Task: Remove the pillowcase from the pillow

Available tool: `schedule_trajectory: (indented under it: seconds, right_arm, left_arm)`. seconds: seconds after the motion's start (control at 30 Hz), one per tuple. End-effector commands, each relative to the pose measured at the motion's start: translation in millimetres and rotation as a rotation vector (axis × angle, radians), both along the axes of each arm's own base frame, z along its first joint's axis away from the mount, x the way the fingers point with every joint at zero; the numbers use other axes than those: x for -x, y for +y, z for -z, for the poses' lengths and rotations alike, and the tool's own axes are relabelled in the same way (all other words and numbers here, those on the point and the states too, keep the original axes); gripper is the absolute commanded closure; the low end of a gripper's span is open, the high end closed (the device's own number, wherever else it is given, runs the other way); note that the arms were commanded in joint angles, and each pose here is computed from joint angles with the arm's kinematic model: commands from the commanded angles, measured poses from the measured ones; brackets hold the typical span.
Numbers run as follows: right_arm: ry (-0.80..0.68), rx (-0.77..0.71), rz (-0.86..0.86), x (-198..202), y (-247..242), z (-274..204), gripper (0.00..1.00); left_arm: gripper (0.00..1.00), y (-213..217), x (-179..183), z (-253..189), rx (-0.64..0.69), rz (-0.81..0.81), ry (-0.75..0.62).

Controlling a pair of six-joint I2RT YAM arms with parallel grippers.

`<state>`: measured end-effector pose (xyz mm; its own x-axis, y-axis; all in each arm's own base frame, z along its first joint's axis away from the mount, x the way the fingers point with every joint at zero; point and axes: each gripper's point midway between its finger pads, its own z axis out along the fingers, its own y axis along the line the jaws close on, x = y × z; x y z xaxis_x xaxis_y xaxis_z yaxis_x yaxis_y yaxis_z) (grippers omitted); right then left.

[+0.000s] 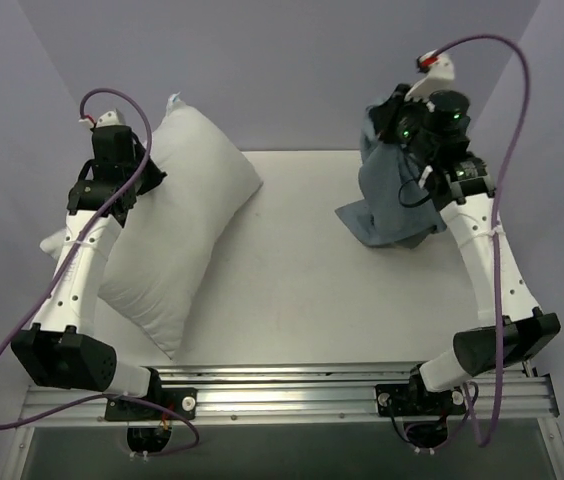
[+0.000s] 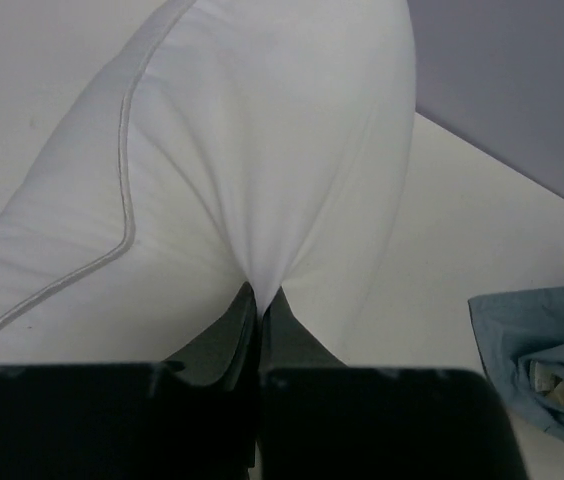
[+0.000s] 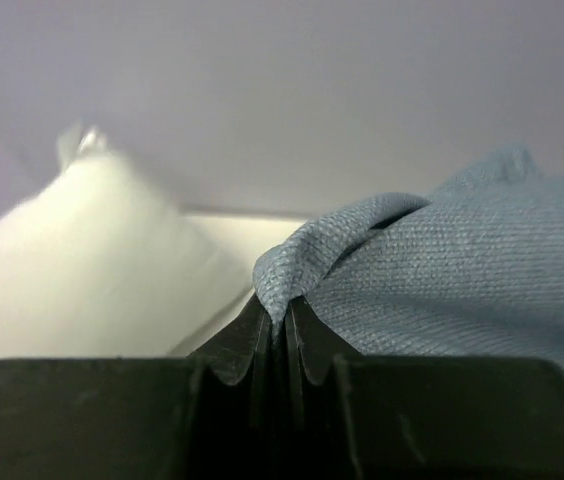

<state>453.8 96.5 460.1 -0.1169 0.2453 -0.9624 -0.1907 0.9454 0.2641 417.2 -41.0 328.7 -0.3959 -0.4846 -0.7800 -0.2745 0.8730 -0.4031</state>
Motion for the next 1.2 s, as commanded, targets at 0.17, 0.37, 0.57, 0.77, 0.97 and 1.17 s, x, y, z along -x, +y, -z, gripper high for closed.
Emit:
schedule_trajectory:
  seconds: [0.17,0.37,0.57,0.77,0.97,1.17]
  right_arm:
    - [0.323,-0.022,-0.3,49.1,124.8,196.7,1.0]
    - [0.632,0.046,-0.365,128.4,163.2,341.7,1.0]
    - [0.75,0.115,-0.352,163.7,159.0,386.9,0.73]
    - [0.662,0.187,-0.309,151.7,148.5,329.9,0.24]
    - [0.475,0.257,-0.061,115.6,102.3,226.8,0.0]
    - [0.345,0.147,0.279,88.9,-7.3,123.5,0.0]
  left_arm:
    - [0.97,-17.3,-8.4,42.7,0.114,0.046,-0.045]
    - [0.83,-14.9,38.1,107.1,0.109,0.053,0.098]
    - [0.34,-11.7,76.9,119.1,0.095,0.074,0.133]
    - [0.06,-0.2,108.4,51.2,0.021,0.088,0.025]
    - [0.06,17.0,146.0,-19.4,-0.06,0.061,-0.094]
    - [0.06,30.6,182.3,-82.9,-0.133,0.042,-0.204]
